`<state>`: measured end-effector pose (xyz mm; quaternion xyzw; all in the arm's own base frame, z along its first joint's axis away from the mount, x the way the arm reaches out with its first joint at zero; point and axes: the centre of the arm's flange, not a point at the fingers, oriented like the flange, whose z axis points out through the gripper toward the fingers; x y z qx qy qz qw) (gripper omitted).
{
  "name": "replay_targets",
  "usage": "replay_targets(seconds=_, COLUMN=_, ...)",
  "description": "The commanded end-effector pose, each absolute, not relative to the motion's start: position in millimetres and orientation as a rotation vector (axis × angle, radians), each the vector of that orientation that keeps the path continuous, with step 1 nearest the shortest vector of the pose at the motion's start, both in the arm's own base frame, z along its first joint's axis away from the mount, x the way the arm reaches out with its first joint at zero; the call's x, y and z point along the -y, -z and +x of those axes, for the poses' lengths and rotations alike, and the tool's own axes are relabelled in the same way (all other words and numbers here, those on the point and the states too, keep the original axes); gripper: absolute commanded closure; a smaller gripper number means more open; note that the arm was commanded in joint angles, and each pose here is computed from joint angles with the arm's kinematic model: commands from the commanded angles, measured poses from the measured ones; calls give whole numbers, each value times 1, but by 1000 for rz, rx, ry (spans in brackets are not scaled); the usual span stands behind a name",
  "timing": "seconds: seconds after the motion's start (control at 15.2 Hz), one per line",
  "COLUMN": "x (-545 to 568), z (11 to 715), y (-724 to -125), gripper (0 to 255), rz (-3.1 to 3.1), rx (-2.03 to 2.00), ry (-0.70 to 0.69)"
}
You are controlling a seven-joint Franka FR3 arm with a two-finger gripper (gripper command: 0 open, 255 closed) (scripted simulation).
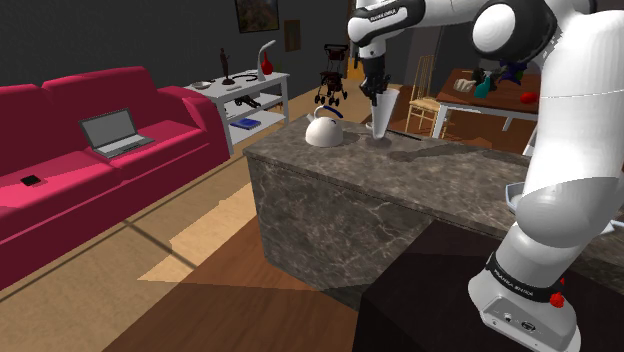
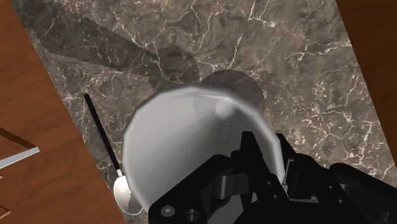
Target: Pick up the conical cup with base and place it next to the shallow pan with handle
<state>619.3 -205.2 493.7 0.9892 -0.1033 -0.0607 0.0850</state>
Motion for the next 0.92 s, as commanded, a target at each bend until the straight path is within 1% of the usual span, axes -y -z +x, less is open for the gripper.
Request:
replay_targets(seconds=0.0, x=205, z=620, y=-504, gripper=255, rz=2950, rx=308, ry=180)
replay_targets(seconds=0.2, x=205, z=620, y=-517, gripper=255, rz=2950, rx=308, ry=180)
replay_targets(seconds=0.86, x=225, z=492, y=-541, gripper=255, rz=2950, rx=308, ry=180)
